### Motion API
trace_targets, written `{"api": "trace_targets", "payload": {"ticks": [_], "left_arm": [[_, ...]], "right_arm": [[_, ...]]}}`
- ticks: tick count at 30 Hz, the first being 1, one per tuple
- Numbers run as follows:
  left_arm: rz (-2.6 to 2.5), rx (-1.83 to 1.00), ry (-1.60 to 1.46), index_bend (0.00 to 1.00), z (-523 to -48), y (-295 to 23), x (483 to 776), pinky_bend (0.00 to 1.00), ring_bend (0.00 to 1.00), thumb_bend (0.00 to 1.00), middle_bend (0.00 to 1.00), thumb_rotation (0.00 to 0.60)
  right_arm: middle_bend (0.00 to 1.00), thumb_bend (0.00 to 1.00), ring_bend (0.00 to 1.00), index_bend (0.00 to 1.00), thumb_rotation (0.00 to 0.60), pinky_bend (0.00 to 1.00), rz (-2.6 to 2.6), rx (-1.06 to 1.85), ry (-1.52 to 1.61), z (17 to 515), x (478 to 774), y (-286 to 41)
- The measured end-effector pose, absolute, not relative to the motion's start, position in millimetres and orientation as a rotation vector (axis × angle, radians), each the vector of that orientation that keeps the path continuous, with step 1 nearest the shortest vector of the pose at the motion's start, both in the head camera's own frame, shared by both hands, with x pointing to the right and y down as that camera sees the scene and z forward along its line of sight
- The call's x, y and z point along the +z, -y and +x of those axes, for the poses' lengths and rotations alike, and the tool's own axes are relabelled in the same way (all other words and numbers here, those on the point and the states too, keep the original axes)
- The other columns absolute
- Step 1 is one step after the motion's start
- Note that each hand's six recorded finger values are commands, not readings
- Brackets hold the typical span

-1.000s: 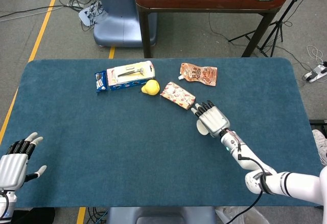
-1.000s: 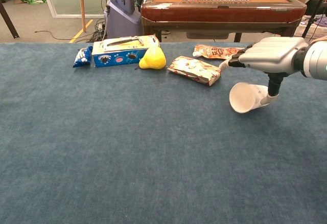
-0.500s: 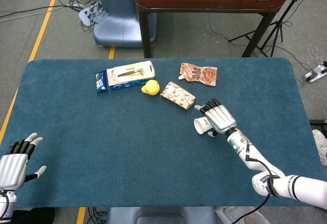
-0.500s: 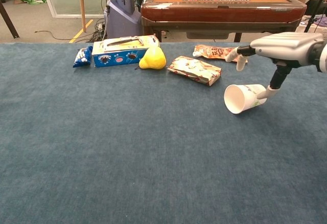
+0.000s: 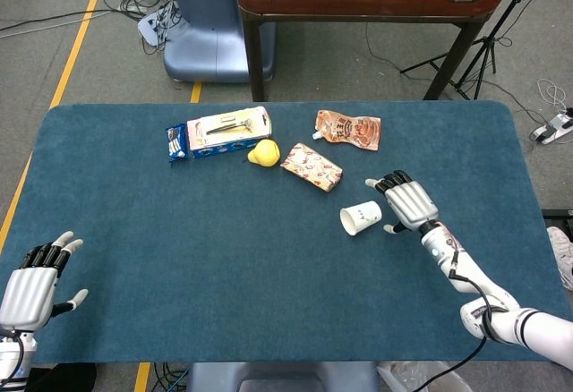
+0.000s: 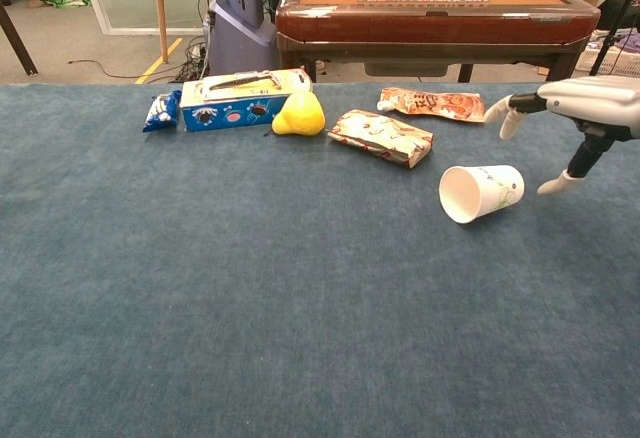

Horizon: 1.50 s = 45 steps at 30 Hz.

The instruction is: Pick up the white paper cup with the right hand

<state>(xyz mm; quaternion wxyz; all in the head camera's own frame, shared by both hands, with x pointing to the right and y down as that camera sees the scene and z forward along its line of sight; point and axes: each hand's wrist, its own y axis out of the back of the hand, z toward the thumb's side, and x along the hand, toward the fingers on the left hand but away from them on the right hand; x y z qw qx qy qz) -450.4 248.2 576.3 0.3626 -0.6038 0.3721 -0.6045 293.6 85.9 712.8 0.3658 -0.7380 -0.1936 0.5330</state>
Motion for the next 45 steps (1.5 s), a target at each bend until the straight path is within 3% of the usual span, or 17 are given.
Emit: {"api": "trace_targets", "payload": {"ticks": [7, 30, 45], "left_arm": [[-1.552, -1.562, -0.959, 0.2, -451, -249, 575, 0.14, 0.16, 0.15, 0.13, 0.6], [-1.559, -1.564, -0.959, 0.2, -451, -250, 577, 0.14, 0.16, 0.15, 0.13, 0.6], [-1.557, -1.571, -0.958, 0.2, -453, -251, 577, 0.14, 0.16, 0.15, 0.13, 0.6]], "right_arm": [[0.24, 0.04, 0.14, 0.29, 0.6, 0.1, -1.907, 1.336, 0.452, 285, 730, -93], [0.25, 0.11, 0.14, 0.32, 0.6, 0.1, -1.867, 1.353, 0.379, 277, 750, -89], [0.31, 0.14, 0.17, 0.41, 0.6, 0.1, -1.851, 1.349, 0.403, 275, 754, -84]]}}
